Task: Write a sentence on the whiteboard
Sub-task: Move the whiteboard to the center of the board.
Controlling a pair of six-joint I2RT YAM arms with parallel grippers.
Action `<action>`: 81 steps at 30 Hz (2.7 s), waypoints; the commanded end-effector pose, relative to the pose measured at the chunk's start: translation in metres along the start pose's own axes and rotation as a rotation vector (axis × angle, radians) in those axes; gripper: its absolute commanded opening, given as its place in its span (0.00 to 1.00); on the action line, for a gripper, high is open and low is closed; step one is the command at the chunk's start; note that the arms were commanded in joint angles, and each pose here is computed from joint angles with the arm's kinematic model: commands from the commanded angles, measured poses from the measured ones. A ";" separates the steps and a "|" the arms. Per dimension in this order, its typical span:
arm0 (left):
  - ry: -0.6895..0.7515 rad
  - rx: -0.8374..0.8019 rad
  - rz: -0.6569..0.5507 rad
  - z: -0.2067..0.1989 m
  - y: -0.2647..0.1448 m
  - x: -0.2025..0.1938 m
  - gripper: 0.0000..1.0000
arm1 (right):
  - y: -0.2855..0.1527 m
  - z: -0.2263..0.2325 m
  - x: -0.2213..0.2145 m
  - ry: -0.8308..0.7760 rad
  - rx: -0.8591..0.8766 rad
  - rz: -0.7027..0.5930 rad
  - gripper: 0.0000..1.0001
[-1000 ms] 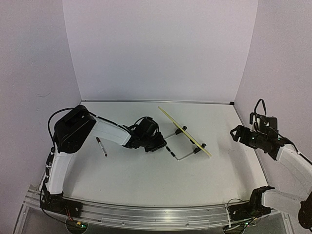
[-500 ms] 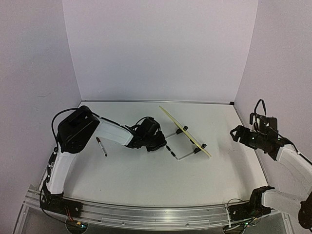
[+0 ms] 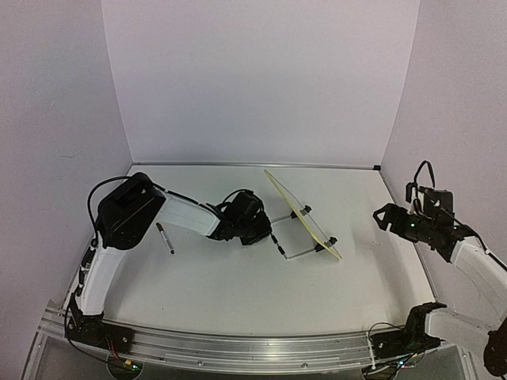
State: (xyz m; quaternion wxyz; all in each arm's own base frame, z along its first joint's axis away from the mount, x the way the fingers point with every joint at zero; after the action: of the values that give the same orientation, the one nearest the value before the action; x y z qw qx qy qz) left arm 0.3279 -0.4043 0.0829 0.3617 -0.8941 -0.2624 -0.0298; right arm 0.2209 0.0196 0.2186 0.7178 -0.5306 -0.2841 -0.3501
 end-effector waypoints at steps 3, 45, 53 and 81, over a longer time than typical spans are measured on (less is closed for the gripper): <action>0.110 0.246 0.036 0.054 0.007 0.003 0.00 | 0.001 0.009 -0.002 -0.009 0.114 0.037 0.92; 0.468 -0.002 -0.034 0.045 -0.146 0.105 0.50 | 0.177 0.123 -0.012 -0.361 0.603 0.285 0.50; 0.381 0.057 -0.092 0.058 -0.209 0.095 0.49 | 0.209 0.118 -0.003 -0.342 0.659 0.300 0.42; 0.387 0.165 -0.189 0.069 -0.282 0.085 0.46 | 0.231 0.109 -0.016 -0.246 0.772 0.386 0.44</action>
State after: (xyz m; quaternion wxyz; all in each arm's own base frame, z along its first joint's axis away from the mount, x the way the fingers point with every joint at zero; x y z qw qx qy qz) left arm 0.2554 -0.1580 0.2227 0.4695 -0.8208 -0.2586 -0.1975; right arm 0.4052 0.1726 0.1014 0.8685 -0.3232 -0.3752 -0.0205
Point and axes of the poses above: each gripper's point midway between its finger pads, its own y axis out along the fingers, its own z axis along the line the jaws close on, x = y × z, the point moved 10 cm from there along -y, back along the fingers, and after that the axes turned 8 degrees about -y, right-handed, at the moved point
